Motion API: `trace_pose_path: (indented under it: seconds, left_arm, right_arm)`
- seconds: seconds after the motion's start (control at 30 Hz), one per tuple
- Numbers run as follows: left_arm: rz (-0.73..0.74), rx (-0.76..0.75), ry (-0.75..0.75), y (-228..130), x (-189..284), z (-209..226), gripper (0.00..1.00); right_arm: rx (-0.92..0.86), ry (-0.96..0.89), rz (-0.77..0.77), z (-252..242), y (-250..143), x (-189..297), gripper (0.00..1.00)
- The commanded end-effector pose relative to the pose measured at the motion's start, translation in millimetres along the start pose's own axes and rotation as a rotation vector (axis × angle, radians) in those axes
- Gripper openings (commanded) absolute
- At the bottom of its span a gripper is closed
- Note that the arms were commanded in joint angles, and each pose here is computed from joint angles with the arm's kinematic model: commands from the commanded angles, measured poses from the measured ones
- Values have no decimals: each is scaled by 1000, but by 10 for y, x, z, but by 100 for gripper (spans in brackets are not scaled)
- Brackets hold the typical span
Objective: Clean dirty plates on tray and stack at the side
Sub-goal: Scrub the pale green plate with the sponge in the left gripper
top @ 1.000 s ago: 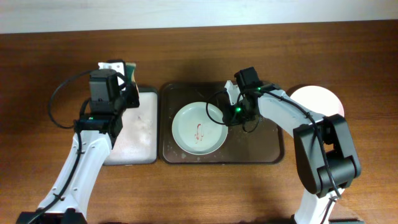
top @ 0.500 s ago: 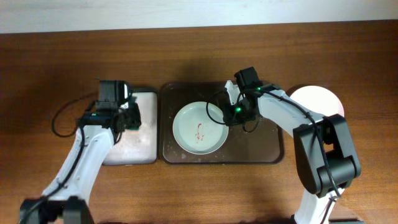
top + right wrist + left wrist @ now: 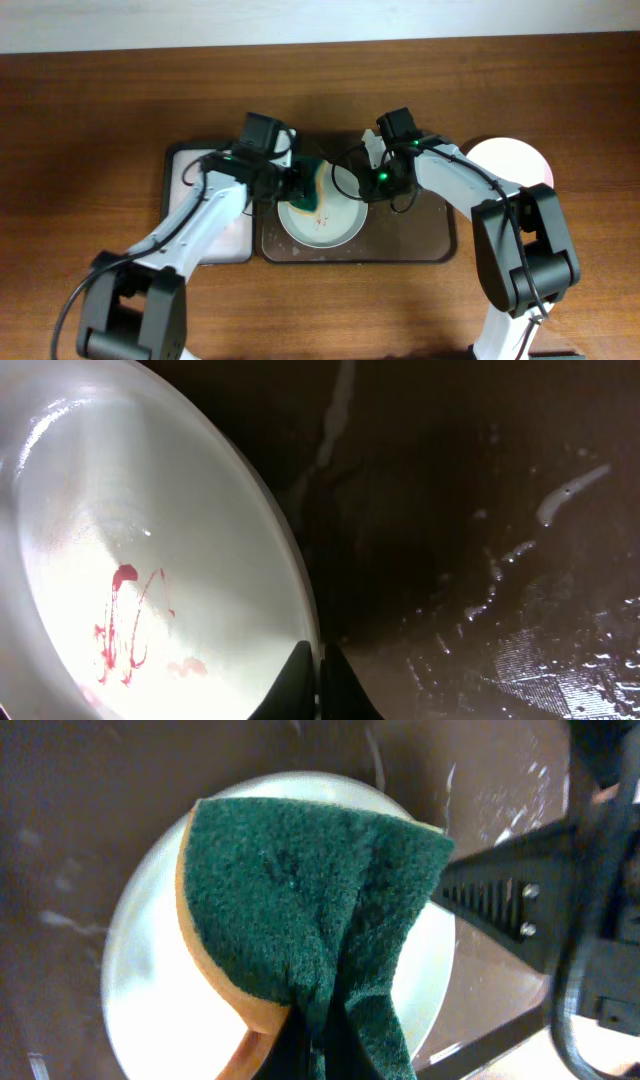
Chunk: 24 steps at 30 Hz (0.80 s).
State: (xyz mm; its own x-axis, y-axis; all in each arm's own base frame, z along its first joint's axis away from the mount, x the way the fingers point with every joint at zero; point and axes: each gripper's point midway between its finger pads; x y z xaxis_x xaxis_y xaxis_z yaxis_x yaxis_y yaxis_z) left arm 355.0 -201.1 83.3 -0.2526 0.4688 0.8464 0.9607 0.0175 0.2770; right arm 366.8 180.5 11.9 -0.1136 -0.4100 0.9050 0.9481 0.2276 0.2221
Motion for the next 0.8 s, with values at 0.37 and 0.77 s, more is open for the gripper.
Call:
trace_pose_path:
  seconds: [0.37,0.77]
  left_arm:
    - [53,87,275,-383,-690,152,0]
    - [-203,-51,231,327,269,-66,0]
  right_arm:
    - [-5,-10,24,-15,-55,-65,12]
    - [-9,-30,35,-50,-84,-64,12]
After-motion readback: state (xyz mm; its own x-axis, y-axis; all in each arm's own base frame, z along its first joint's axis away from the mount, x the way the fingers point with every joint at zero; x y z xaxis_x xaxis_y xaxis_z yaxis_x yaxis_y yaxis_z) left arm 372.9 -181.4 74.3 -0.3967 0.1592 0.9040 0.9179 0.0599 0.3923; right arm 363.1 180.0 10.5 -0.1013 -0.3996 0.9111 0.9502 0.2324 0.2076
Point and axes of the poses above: each gripper's point midway between its finger pads, its own x axis back along the fingers, its own z axis along the line the jaws close on, y = z × x, and after that the axes turned 2 degrees about x, right-handed
